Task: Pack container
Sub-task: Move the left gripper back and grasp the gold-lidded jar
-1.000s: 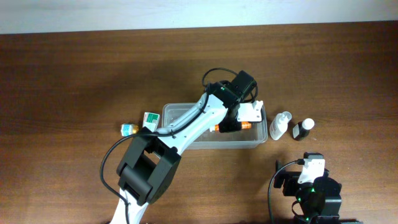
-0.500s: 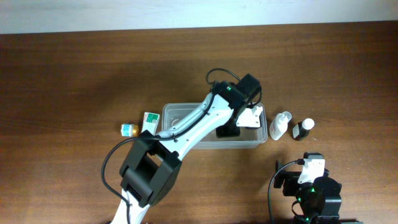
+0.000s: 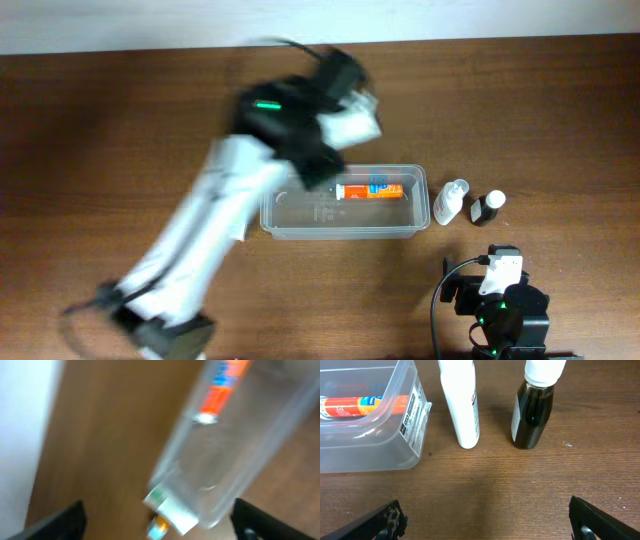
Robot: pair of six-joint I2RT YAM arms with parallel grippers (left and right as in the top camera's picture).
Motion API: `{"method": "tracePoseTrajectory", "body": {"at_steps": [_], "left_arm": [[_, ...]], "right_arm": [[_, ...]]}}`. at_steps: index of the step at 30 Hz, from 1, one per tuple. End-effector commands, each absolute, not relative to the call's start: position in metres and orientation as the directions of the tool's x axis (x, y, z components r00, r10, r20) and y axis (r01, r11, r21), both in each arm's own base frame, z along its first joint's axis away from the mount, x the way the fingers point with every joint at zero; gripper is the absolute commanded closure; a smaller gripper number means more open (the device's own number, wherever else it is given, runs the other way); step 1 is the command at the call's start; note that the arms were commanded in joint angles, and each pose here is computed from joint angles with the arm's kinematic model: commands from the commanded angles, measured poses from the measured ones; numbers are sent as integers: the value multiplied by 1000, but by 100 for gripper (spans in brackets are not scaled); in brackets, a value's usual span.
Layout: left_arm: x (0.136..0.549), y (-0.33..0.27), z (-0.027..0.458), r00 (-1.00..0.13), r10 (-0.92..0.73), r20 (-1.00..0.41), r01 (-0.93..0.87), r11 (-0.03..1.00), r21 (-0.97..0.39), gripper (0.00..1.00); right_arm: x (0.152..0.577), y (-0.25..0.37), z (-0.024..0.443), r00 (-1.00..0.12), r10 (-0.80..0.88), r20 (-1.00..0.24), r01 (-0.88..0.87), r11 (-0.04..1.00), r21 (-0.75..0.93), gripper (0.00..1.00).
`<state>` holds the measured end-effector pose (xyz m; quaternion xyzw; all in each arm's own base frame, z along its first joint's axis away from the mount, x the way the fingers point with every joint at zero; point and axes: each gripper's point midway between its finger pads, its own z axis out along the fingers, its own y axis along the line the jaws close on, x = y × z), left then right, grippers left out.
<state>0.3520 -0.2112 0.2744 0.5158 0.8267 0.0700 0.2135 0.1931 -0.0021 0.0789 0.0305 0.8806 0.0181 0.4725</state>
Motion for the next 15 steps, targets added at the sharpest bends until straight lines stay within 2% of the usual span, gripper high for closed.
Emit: {"method": "tracePoseTrajectory", "body": {"at_steps": [1,4,7,9,14,15], "left_arm": [[372,-126,317,-608,667,-430,599,741,303,4],[381,-68,305,-795,410,-447,392,910,137,5],[369,-19,265,-929,227,-292,220,974,56,10],[368,6,227,-973,138,-187,137,990,23,11],[371,13,156,-994,98,-53,100,994,-47,11],[370,12,143,-995,99,-27,100,994,-50,16]], "right_arm": [[193,-3,76,-552,74,-831,41,997,61,2],[193,-3,76,-552,74,-831,41,997,61,2],[193,-3,76,-552,74,-831,41,997,61,2],[193,-3,76,-552,74,-831,41,997,61,2],[193,-3,76,-552,74,-831,41,997,61,2],[193,-3,76,-552,74,-831,41,997,61,2]]}}
